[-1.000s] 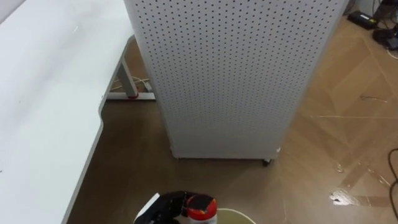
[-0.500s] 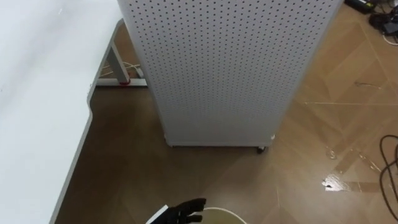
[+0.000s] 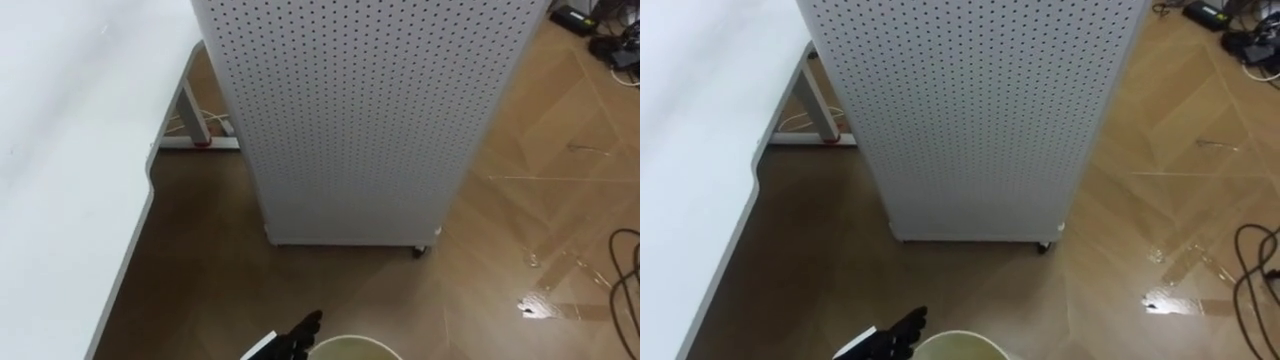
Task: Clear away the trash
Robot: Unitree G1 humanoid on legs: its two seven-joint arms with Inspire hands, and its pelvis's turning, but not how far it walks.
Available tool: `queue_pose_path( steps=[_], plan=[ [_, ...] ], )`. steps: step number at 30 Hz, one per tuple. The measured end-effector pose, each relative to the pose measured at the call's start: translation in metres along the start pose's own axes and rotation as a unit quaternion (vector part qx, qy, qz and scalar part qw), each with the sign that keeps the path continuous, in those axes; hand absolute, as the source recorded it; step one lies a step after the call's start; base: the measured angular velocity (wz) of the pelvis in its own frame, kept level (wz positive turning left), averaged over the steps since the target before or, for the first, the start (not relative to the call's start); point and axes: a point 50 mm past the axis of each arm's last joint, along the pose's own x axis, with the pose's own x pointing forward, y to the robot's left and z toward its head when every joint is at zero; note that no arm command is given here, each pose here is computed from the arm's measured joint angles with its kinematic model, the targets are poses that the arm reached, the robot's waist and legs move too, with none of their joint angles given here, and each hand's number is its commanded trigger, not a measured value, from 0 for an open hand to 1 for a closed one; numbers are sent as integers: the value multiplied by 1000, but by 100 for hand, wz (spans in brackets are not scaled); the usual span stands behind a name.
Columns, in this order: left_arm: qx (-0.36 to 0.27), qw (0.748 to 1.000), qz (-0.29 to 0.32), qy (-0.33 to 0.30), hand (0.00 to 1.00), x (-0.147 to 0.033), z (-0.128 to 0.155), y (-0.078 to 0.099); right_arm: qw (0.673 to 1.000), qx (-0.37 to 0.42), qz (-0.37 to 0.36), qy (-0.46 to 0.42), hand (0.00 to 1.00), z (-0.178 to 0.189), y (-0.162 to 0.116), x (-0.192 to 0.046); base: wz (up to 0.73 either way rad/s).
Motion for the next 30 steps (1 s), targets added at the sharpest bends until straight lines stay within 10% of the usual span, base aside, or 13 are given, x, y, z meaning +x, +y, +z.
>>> queue_pose_path(
  steps=[11, 30],
  plan=[
    [131, 985, 40, -102, 0, -5, 49, 4, 1000, -3, -6, -1, 100, -13, -1, -5, 0],
    [320, 801, 285, -418, 0, -68, 171, 10, 999, 33, -25, 1, 100, -51, -5, -23, 2]
  ],
)
